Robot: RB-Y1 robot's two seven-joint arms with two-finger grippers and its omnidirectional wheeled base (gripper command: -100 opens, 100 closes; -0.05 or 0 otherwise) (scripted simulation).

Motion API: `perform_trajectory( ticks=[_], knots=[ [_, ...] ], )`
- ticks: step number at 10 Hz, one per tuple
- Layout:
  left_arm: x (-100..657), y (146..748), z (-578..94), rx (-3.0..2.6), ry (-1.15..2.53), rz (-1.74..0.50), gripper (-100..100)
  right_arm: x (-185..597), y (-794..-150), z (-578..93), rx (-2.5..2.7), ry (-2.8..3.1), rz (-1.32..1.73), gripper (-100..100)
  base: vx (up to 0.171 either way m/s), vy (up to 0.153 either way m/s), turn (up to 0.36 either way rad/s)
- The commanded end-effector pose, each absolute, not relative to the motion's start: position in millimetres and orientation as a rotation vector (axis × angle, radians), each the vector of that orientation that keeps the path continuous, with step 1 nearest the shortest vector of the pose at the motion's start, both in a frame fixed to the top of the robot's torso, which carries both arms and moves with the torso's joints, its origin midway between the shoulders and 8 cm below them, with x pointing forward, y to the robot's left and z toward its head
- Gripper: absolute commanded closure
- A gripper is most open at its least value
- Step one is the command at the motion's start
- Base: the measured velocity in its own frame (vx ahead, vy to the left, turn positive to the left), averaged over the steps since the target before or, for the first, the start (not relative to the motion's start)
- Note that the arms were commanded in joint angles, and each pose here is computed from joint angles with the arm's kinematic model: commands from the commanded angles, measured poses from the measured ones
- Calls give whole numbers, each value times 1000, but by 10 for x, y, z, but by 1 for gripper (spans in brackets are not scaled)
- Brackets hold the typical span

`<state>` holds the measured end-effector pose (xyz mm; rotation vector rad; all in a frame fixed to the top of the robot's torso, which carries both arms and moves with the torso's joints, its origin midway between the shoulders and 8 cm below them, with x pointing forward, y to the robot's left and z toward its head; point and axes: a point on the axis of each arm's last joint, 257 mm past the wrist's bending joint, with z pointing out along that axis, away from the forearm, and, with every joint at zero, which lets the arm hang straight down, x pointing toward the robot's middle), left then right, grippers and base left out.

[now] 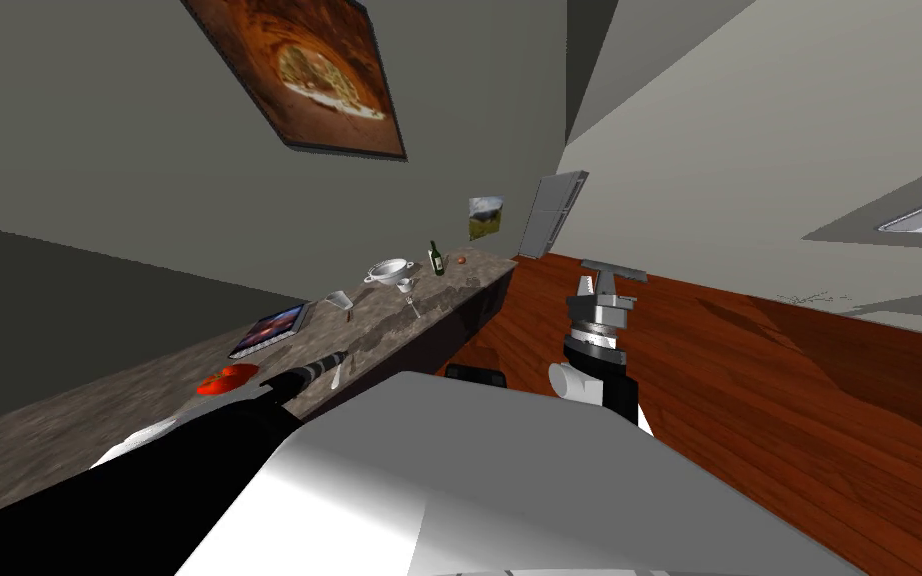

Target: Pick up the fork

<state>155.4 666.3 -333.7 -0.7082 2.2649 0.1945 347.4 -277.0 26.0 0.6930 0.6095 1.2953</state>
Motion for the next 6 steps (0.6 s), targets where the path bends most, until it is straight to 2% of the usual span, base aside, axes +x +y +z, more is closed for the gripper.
perform_trajectory(
  ticks=[1,4,5,6],
  knots=[
    [1647,6527,-3279,-643,2280,167,100,3474,-2770,260,693,610,1295,0,121,33,265],
    [1729,6351,-3230,-573,2297,137,100,3474,-2770,260,693,610,1295,0,98,17,240],
    [1708,6380,-3250,-590,2293,144,100,3474,-2770,260,693,610,1295,0,40,-7,40],
    [1708,6372,-3252,-587,2295,143,0,3474,-2769,261,693,609,1296,0,7,-1,-7]
  ],
)
